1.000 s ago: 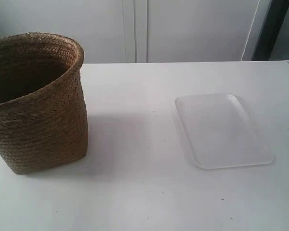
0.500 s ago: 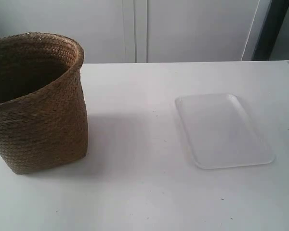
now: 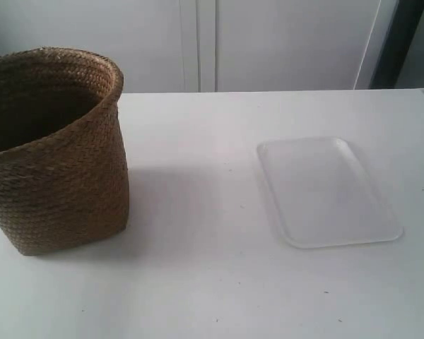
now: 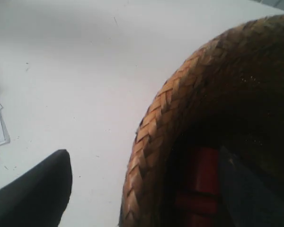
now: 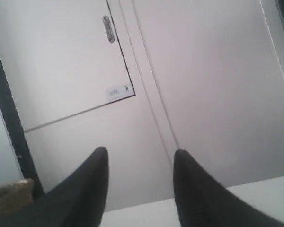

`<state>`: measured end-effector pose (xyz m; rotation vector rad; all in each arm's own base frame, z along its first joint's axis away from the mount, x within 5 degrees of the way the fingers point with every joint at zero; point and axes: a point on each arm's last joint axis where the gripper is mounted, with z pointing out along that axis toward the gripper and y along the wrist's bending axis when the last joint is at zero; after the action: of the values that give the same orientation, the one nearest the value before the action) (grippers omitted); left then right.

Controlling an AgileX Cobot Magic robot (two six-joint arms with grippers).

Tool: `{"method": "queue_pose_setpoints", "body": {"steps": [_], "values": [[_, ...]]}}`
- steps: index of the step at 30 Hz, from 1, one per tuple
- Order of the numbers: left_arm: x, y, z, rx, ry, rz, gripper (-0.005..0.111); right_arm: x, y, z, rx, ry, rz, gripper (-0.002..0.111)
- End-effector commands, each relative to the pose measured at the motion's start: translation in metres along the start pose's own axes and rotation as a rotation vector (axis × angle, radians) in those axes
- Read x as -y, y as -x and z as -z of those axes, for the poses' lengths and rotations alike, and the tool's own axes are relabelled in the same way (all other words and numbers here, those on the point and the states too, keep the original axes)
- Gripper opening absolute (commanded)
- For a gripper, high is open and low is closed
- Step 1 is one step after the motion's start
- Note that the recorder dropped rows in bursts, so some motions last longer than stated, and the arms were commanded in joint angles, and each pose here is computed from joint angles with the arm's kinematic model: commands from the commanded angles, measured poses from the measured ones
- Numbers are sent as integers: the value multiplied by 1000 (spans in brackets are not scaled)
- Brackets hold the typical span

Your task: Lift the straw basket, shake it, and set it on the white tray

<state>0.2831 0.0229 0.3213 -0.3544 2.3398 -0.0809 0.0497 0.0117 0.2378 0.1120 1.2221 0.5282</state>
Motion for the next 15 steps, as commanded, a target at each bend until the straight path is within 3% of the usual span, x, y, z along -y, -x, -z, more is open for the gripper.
{"method": "queue_pose_setpoints", "body": {"steps": [1,3,5,8,15], "values": [[0,-1,-3,-28,0,-25,74,1,3,1,39,0,-239,41],[1,-1,-3,-27,-13,-8,58,0,5,1,52,12,-266,40],[1,-1,-3,-34,-14,-5,33,-1,5,1,53,19,-305,40],[0,-2,-3,-41,-9,-26,1,-6,6,1,62,81,-243,40],[1,-2,-3,-43,-10,-46,0,-21,9,2,23,232,-341,37]]}}
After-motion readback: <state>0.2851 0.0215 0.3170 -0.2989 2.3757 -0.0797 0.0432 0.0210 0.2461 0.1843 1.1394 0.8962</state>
